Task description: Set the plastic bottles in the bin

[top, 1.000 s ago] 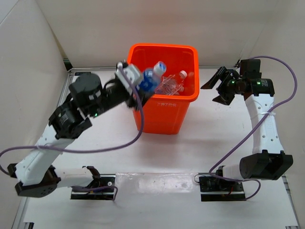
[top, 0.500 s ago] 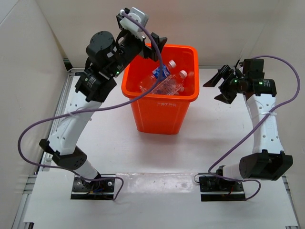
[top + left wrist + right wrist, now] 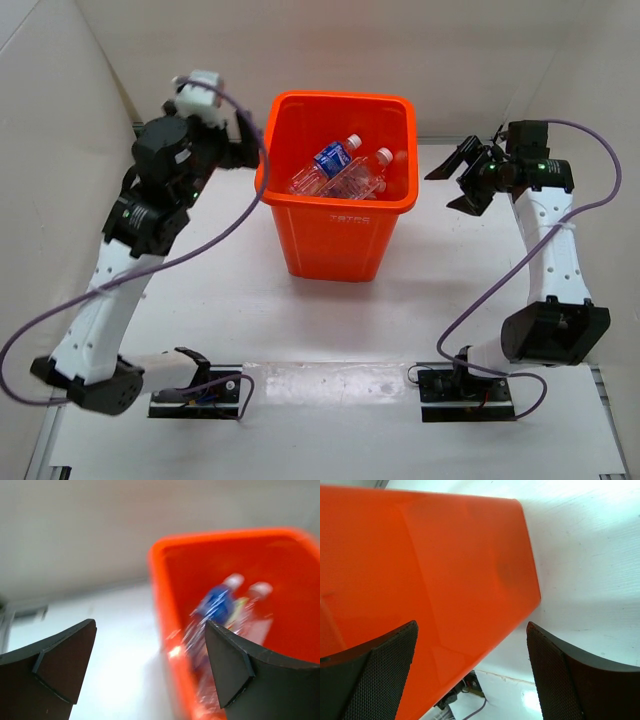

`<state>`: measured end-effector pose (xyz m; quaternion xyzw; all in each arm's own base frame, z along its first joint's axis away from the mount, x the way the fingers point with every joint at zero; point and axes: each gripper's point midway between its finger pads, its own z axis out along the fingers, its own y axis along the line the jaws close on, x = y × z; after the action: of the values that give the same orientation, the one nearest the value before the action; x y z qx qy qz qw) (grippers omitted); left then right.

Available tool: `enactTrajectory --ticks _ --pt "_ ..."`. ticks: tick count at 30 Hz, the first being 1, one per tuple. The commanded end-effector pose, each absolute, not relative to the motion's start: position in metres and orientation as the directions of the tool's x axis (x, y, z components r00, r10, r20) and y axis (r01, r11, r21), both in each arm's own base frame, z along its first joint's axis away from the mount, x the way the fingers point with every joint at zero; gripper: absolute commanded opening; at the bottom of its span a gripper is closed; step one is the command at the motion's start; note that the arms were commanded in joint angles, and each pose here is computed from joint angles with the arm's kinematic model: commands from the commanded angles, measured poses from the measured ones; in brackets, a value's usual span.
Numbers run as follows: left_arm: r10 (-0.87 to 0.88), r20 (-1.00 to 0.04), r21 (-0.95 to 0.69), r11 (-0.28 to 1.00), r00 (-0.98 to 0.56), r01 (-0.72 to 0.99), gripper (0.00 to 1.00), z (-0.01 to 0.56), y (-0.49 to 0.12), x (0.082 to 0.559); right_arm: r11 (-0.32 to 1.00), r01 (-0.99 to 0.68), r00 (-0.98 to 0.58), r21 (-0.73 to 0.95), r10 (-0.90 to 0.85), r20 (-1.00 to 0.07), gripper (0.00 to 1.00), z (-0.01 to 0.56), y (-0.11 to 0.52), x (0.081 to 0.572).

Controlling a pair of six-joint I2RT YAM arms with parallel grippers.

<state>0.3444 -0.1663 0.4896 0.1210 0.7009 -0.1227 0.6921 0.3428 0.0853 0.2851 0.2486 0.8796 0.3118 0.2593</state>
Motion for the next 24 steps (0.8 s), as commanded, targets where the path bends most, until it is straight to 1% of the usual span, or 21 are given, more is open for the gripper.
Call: enactTrajectory --ticks 1,2,3,4,5,6,7,8,9,11,13,14,17,18,20,21,22,24 --pt "-0.040 -0.971 -0.072 0.989 -0.235 0.129 1.00 0.420 -0.109 0.324 0.656 0.319 -0.729 0.684 0.631 -0.265 0.90 0.287 0.076 0.346" --pt "-0.048 -0.961 -0.072 0.994 -0.273 0.079 1.00 0.402 -0.097 0.319 0.652 0.327 -0.732 0.684 0.633 -0.254 0.90 0.285 0.075 0.346" --pt "-0.050 -0.948 -0.054 0.999 -0.316 0.005 1.00 0.388 -0.075 0.312 0.648 0.363 -0.745 0.669 0.634 -0.210 0.90 0.274 0.070 0.345" --pt "-0.070 -0.944 -0.056 0.997 -0.323 -0.053 1.00 0.383 -0.063 0.308 0.645 0.376 -0.744 0.665 0.638 -0.199 0.90 0.272 0.065 0.344" --pt "-0.057 -0.930 -0.025 0.996 -0.363 -0.091 1.00 0.363 -0.052 0.303 0.646 0.405 -0.749 0.647 0.640 -0.171 0.90 0.269 0.062 0.338" --pt "-0.053 -0.928 -0.003 0.991 -0.368 -0.134 1.00 0.359 -0.040 0.297 0.639 0.427 -0.741 0.640 0.652 -0.157 0.90 0.264 0.056 0.339" --pt "-0.051 -0.926 0.017 0.984 -0.375 -0.177 1.00 0.353 -0.029 0.295 0.634 0.451 -0.727 0.628 0.670 -0.154 0.90 0.262 0.049 0.338" --pt "-0.048 -0.909 0.043 0.977 -0.414 -0.208 1.00 0.332 -0.020 0.294 0.627 0.472 -0.716 0.619 0.683 -0.145 0.90 0.257 0.043 0.337" --pt "-0.061 -0.913 0.036 0.972 -0.403 -0.230 1.00 0.331 -0.013 0.289 0.623 0.490 -0.707 0.610 0.694 -0.140 0.90 0.254 0.039 0.334" --pt "-0.154 -0.893 -0.001 0.940 -0.424 -0.340 1.00 0.310 0.012 0.283 0.604 0.524 -0.680 0.600 0.721 -0.132 0.90 0.251 0.029 0.332" --pt "-0.249 -0.846 -0.050 0.917 -0.471 -0.396 1.00 0.284 0.024 0.278 0.604 0.548 -0.667 0.579 0.733 -0.132 0.90 0.245 0.022 0.329" --pt "-0.268 -0.828 -0.044 0.907 -0.493 -0.418 1.00 0.273 0.032 0.275 0.608 0.556 -0.664 0.567 0.735 -0.136 0.90 0.244 0.019 0.326" --pt "-0.261 -0.843 0.004 0.872 -0.471 -0.490 1.00 0.267 0.049 0.271 0.628 0.552 -0.668 0.548 0.727 -0.161 0.90 0.243 0.013 0.325" --pt "-0.239 -0.844 0.074 0.835 -0.480 -0.546 1.00 0.257 0.064 0.266 0.633 0.551 -0.665 0.545 0.727 -0.172 0.90 0.245 0.011 0.324" --pt "-0.229 -0.854 0.115 0.792 -0.467 -0.600 1.00 0.254 0.076 0.264 0.646 0.539 -0.670 0.541 0.718 -0.189 0.90 0.248 0.010 0.324" --pt "-0.240 -0.863 0.140 0.733 -0.446 -0.665 1.00 0.250 0.088 0.258 0.648 0.543 -0.670 0.534 0.718 -0.189 0.90 0.247 0.007 0.324" --pt "-0.222 -0.871 0.198 0.656 -0.438 -0.728 1.00 0.248 0.104 0.247 0.652 0.541 -0.671 0.531 0.715 -0.194 0.90 0.248 0.007 0.324" --pt "-0.250 -0.873 0.203 0.595 -0.419 -0.778 1.00 0.233 0.110 0.238 0.660 0.535 -0.673 0.528 0.711 -0.206 0.90 0.249 0.004 0.324"
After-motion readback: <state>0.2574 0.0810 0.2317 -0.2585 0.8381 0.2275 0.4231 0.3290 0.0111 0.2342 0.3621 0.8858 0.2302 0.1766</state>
